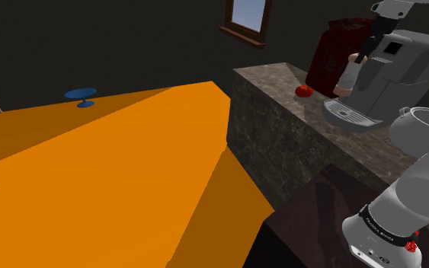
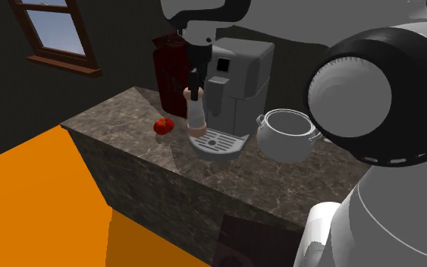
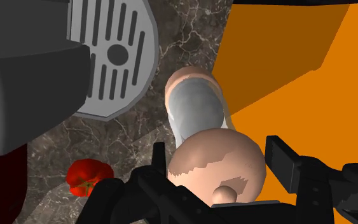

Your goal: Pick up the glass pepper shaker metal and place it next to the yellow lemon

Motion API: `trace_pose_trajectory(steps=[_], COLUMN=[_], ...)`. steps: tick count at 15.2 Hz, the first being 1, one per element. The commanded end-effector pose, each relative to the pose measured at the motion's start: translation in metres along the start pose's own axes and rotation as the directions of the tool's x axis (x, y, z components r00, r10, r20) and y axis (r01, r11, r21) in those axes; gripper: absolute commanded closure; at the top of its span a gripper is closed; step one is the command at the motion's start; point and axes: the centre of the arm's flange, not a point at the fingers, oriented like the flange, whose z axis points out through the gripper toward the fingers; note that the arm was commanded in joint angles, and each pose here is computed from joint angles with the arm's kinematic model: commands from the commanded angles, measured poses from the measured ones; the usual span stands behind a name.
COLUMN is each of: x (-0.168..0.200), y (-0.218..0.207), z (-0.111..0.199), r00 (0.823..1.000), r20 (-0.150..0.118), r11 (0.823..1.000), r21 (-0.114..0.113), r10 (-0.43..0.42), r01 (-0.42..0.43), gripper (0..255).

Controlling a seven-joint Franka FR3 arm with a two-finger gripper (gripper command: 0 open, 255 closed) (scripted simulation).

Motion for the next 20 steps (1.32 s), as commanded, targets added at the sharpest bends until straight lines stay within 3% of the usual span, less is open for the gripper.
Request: trace_pose_trajectory(steps=[1, 11, 20], x=[0.002, 0.006, -0.112], y=[-0.002, -0.002, -0.001], z=[-0.010, -0.061, -0.071], r00=[1.000, 1.000, 1.000], r20=[0.000, 0.000, 0.000], r11=[1.000, 1.000, 1.000], r21=[0.000, 0.000, 0.000], r10=[0.000, 0.000, 0.000], r01=[0.000, 0.000, 0.000], gripper=[255, 255, 255])
